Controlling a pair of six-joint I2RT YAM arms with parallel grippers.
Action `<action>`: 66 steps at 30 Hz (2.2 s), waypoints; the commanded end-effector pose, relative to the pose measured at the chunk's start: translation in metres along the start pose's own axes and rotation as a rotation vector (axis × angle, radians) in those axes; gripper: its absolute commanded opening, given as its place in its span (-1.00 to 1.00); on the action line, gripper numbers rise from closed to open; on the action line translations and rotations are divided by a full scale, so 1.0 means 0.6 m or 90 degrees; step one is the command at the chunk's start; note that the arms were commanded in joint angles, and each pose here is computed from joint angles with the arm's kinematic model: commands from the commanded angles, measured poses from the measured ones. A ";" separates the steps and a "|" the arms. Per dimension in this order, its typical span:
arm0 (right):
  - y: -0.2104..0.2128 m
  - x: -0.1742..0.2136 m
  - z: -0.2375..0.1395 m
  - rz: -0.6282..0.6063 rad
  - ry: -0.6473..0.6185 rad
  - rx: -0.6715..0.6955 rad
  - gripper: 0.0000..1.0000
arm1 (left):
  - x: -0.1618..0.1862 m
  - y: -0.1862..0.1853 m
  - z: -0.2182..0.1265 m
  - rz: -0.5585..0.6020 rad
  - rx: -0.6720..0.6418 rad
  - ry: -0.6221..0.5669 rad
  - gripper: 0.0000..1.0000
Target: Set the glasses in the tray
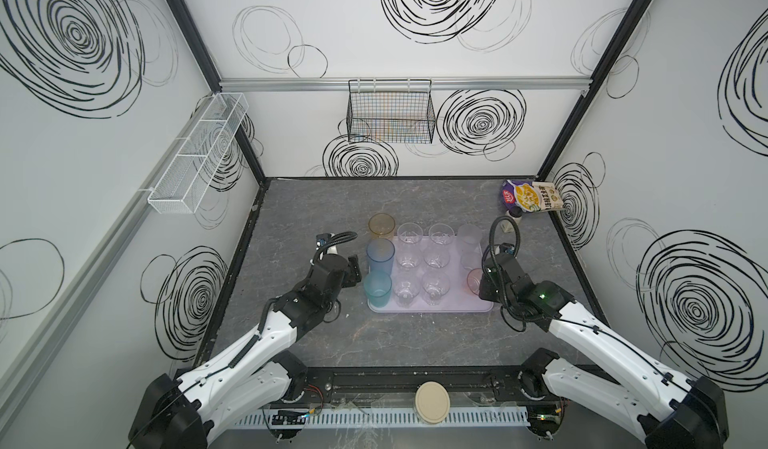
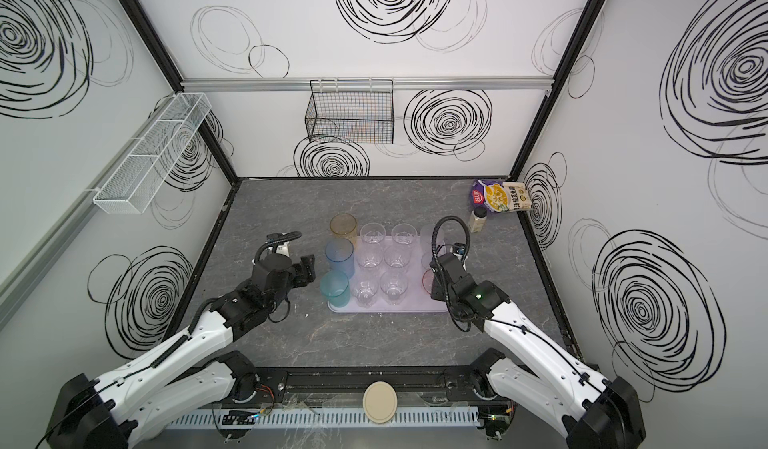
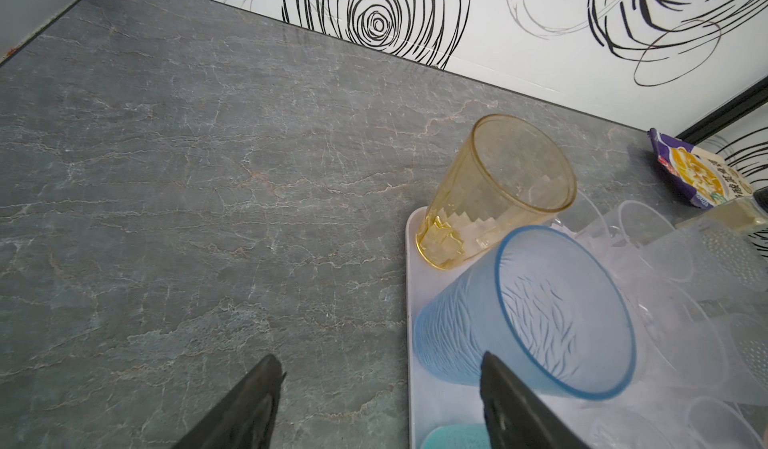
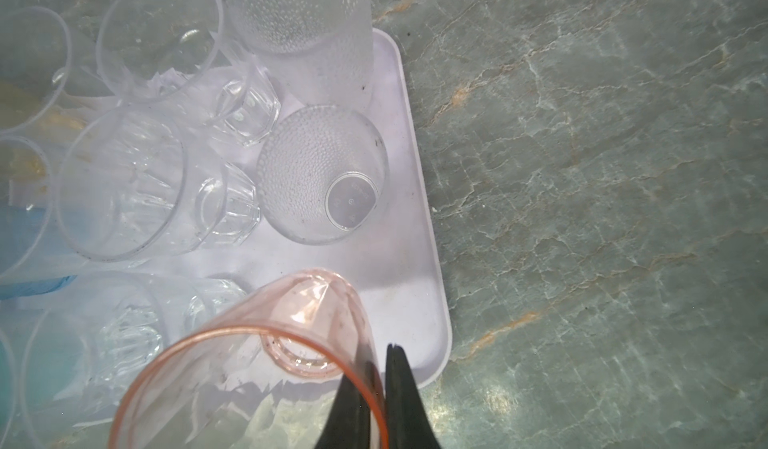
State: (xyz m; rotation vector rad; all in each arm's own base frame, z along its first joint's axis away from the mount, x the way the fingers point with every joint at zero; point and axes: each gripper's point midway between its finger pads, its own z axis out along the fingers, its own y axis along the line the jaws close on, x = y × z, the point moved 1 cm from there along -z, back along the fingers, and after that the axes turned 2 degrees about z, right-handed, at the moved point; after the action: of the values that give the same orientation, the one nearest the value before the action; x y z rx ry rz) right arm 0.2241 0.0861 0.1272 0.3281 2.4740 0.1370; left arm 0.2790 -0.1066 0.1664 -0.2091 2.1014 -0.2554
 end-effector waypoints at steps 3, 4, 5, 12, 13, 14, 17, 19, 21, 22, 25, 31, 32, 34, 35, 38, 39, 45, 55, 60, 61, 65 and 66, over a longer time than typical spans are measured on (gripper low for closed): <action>-0.015 0.006 0.016 0.037 -0.012 0.025 -0.86 | -0.007 0.013 -0.006 -0.030 -0.005 -0.032 0.57; -0.014 0.011 0.023 0.040 -0.005 0.025 -0.86 | -0.005 0.014 -0.003 -0.031 -0.006 -0.030 0.57; -0.015 0.016 0.029 0.043 0.002 0.029 -0.86 | -0.002 0.014 -0.002 -0.032 -0.006 -0.028 0.57; -0.026 0.040 0.053 0.024 0.054 0.080 -0.76 | 0.010 0.016 0.001 -0.049 0.004 -0.026 0.57; -0.026 0.041 0.055 0.024 0.057 0.084 -0.74 | 0.012 0.016 0.002 -0.050 0.003 -0.025 0.57; -0.026 0.043 0.058 0.023 0.064 0.088 -0.69 | 0.013 0.016 0.003 -0.051 0.004 -0.024 0.57; -0.024 0.039 0.051 0.026 0.077 0.095 -0.41 | 0.011 0.015 0.001 -0.052 0.005 -0.023 0.57; -0.020 0.022 0.034 0.021 0.066 0.096 -0.29 | 0.006 0.017 -0.003 -0.050 0.001 -0.029 0.57; -0.013 -0.004 0.011 0.021 0.043 0.082 -0.17 | 0.000 0.022 -0.008 -0.043 -0.008 -0.038 0.57; -0.008 -0.021 -0.002 0.020 0.024 0.070 -0.11 | -0.007 0.024 -0.012 -0.039 -0.015 -0.045 0.57; 0.003 -0.094 -0.051 0.026 -0.084 0.045 0.04 | -0.029 0.029 -0.021 -0.018 -0.033 -0.073 0.57; -0.043 -0.254 -0.116 0.069 -0.385 0.059 0.51 | -0.118 0.007 -0.045 0.099 -0.060 -0.266 0.60; -0.051 -0.263 -0.117 0.065 -0.437 0.060 0.59 | -0.131 0.009 -0.047 0.112 -0.079 -0.303 0.63; -0.068 -0.276 -0.138 0.055 -0.538 0.085 0.69 | -0.155 0.050 -0.059 0.069 -0.173 -0.384 0.72; -0.080 -0.278 -0.150 0.054 -0.585 0.100 0.74 | -0.164 0.086 -0.071 0.011 -0.233 -0.427 0.73; -0.150 -0.269 -0.158 0.103 -0.661 0.190 0.85 | -0.172 0.139 -0.097 -0.028 -0.294 -0.500 0.71; -0.161 -0.267 -0.151 0.094 -0.664 0.198 0.84 | -0.169 0.153 -0.102 -0.037 -0.316 -0.507 0.71; -0.233 -0.223 -0.090 0.119 -0.620 0.270 0.84 | -0.102 0.206 -0.087 0.002 -0.396 -0.460 0.71; -0.250 -0.184 0.012 0.158 -0.535 0.264 0.83 | -0.073 0.229 -0.055 0.062 -0.421 -0.436 0.78; -0.247 -0.190 0.039 0.150 -0.523 0.265 0.84 | -0.077 0.212 -0.029 0.095 -0.386 -0.426 0.81; -0.246 -0.192 0.044 0.145 -0.523 0.263 0.84 | -0.081 0.211 -0.027 0.088 -0.377 -0.436 0.81; -0.244 -0.192 0.064 0.127 -0.510 0.258 0.84 | -0.095 0.215 -0.017 0.085 -0.357 -0.451 0.81; -0.245 -0.192 0.067 0.129 -0.506 0.258 0.85 | -0.097 0.218 -0.016 0.079 -0.353 -0.455 0.82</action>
State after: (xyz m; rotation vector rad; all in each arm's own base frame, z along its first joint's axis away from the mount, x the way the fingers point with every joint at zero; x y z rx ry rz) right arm 0.2945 -0.0854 0.1147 0.6515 1.7433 -0.4022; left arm 0.2864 0.0368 0.1549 -0.3942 1.5418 0.5382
